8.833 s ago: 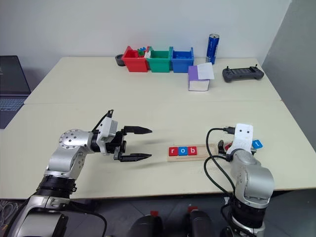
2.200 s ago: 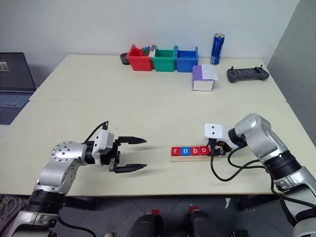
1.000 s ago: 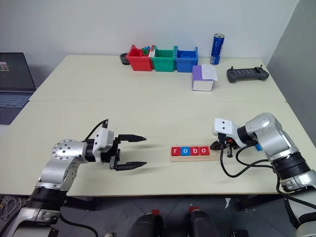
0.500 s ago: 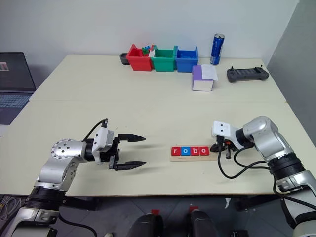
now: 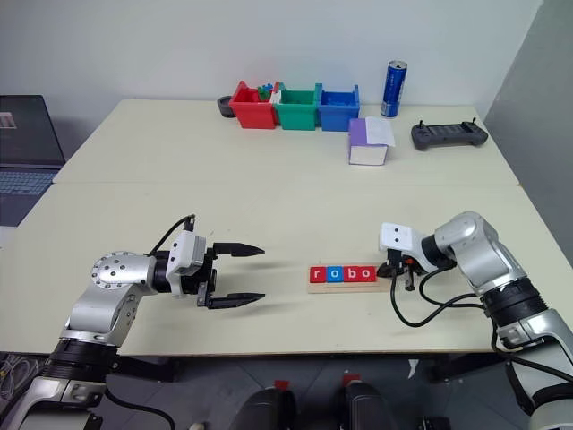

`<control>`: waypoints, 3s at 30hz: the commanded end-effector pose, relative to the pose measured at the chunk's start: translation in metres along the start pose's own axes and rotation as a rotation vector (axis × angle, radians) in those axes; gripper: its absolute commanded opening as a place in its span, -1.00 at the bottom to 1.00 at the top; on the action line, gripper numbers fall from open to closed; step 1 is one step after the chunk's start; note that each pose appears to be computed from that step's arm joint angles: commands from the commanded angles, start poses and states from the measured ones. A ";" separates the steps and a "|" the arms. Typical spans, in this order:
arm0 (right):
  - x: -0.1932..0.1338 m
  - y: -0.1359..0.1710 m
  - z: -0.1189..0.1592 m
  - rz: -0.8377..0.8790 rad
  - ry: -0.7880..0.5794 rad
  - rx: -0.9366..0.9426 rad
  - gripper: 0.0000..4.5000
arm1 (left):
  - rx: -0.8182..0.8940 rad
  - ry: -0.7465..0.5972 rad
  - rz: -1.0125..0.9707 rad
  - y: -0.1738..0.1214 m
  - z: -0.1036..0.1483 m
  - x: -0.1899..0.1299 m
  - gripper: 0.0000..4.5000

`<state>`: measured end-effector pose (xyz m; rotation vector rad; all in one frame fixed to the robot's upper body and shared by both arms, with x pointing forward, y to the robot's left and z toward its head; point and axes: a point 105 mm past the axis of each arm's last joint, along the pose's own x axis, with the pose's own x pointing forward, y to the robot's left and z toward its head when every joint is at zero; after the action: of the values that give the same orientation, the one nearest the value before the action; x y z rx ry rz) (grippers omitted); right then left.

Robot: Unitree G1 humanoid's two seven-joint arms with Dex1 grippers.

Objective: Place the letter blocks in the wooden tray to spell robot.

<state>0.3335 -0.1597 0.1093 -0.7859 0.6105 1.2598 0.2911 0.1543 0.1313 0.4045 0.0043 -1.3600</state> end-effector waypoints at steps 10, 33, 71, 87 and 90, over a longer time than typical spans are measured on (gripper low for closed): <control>-0.113 -0.037 0.002 -0.415 -0.220 0.273 -0.60 | 0.032 -0.012 0.008 0.000 0.009 -0.003 1.00; -0.134 0.002 -0.121 -0.921 -0.128 0.874 0.99 | 0.012 -0.034 -0.052 -0.001 0.002 0.006 1.00; -0.092 -0.010 -0.059 -0.871 -0.264 0.869 -0.35 | 0.023 -0.016 -0.051 0.002 0.004 0.002 1.00; -0.037 0.028 -0.029 -1.009 -0.149 1.032 -0.35 | 0.034 -0.015 -0.073 0.007 0.004 0.007 1.00; -0.039 0.027 -0.031 -1.029 -0.142 1.047 -0.35 | 0.039 -0.012 -0.076 0.007 0.005 0.007 1.00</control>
<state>0.2973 -0.2003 0.1052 -0.0334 0.5785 -0.0021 0.2974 0.1499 0.1263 0.3968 0.0274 -1.4322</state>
